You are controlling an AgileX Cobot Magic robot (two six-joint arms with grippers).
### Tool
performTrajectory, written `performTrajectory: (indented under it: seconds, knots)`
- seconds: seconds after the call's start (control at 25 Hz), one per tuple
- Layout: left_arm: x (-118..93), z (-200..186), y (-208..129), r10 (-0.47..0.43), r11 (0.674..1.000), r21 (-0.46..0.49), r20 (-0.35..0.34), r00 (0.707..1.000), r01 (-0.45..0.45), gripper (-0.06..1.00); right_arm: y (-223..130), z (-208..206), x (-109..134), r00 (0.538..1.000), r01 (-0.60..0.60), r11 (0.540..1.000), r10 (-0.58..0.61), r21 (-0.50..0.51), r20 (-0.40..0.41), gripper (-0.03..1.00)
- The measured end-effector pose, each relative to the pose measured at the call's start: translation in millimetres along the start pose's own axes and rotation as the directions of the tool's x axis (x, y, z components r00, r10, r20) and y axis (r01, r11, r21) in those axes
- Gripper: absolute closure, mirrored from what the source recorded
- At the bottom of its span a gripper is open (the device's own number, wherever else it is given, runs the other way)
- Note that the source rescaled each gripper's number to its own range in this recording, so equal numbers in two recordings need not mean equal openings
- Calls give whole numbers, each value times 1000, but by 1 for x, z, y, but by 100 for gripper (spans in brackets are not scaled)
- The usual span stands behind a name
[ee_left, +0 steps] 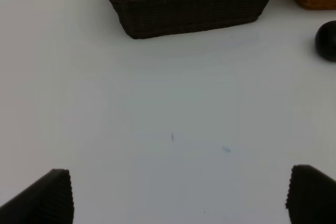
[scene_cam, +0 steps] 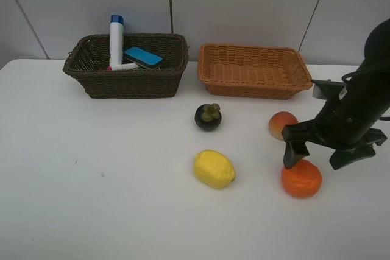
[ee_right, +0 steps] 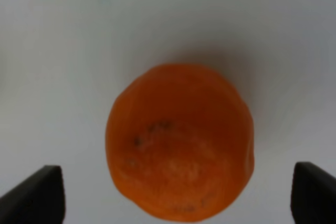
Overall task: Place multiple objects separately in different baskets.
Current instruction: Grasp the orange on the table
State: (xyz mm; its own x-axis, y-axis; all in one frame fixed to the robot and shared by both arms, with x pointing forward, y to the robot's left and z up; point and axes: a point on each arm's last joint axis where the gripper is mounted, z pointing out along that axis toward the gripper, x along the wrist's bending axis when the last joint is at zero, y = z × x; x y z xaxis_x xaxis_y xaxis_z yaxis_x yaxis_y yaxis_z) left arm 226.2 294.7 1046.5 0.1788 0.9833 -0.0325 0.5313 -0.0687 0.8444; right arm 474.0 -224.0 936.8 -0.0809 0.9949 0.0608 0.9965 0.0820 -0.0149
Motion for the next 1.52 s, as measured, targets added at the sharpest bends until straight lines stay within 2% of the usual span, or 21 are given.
performTrajectory:
  seconds: [0.48, 0.84, 0.88, 0.92, 1.04, 1.36, 1.44, 1.52]
  knots:
    - [0, 0, 0, 0, 1000, -1, 0, 1000, 0, -5, 12, 28, 1, 1000, 7, 1000, -7, 5, 10, 10]
    - [0, 0, 0, 0, 1000, -1, 0, 1000, 0, -5, 14, 55, -1, 1000, 6, 995, -9, 95, 29, 10]
    - [0, 0, 0, 0, 1000, -1, 0, 1000, 0, -5, 14, 56, -1, 1000, 6, 995, -9, 98, 30, 11]
    - [0, 0, 0, 0, 1000, -1, 0, 1000, 0, -5, 14, 57, -1, 1000, 6, 995, -9, 100, 30, 17]
    - [0, 0, 0, 0, 1000, -1, 0, 1000, 0, -5, 14, 57, -1, 999, 5, 995, -9, 103, 31, 58]
    - [0, 0, 0, 0, 1000, -1, 0, 1000, 0, -5, 11, 55, -2, 998, 47, 988, -53, 146, 38, 58]
    - [0, 0, 0, 0, 1000, -1, 0, 1000, 0, -5, 14, 44, -1, 998, 54, 990, -59, 129, 37, 58]
    - [0, 0, 0, 0, 1000, -1, 0, 1000, 0, -5, 25, 21, 2, 997, 69, 996, -71, 64, 34, 58]
